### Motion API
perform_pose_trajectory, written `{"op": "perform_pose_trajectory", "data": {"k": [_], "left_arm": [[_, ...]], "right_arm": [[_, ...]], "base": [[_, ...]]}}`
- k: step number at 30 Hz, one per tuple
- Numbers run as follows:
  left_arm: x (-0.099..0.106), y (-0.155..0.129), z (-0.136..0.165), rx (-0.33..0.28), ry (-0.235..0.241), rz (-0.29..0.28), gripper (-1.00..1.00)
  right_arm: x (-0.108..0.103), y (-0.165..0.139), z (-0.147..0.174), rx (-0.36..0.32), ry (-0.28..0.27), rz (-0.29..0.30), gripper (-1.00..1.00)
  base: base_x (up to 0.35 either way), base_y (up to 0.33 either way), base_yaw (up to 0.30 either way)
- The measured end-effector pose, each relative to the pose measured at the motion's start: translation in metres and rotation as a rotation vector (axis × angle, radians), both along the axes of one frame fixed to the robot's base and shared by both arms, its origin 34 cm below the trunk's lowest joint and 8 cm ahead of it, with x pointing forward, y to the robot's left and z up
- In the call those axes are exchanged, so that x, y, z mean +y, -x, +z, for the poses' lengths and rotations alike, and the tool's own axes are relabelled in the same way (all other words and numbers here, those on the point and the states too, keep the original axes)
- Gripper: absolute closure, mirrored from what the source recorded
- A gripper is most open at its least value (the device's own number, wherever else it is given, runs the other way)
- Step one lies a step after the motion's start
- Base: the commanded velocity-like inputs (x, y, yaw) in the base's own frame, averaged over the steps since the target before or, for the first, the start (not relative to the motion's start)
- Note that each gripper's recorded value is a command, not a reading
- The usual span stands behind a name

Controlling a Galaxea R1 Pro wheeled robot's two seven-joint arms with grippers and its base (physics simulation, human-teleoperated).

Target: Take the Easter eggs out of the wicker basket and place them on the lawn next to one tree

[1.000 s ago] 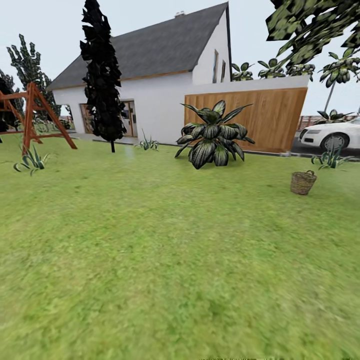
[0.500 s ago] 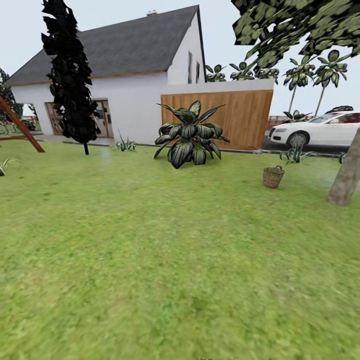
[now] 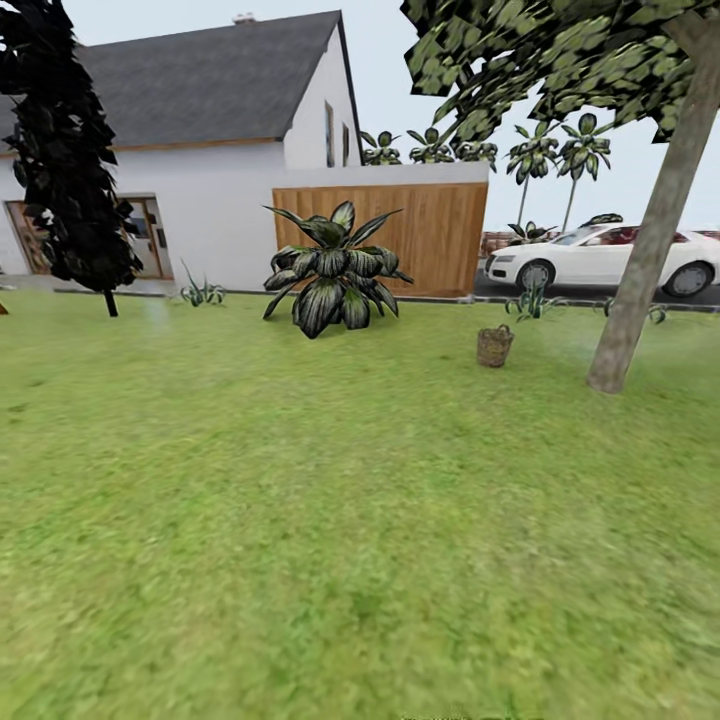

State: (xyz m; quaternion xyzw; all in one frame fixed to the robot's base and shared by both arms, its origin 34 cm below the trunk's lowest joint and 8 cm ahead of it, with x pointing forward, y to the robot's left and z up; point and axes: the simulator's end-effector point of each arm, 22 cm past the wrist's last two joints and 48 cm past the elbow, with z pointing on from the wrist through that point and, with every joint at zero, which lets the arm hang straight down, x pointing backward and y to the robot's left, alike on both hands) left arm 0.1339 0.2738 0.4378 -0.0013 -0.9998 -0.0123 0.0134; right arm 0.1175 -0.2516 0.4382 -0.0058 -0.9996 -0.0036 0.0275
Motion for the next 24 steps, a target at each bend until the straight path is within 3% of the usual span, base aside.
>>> {"op": "perform_pose_trajectory", "data": {"k": [24], "left_arm": [[-0.0002,-0.0001,0.0000,0.000,0.000,0.000,-1.00]], "right_arm": [[-0.0002,0.0006,0.0000,0.001,0.000,0.000,-1.00]], "base": [[0.000,0.000,-0.296]]}}
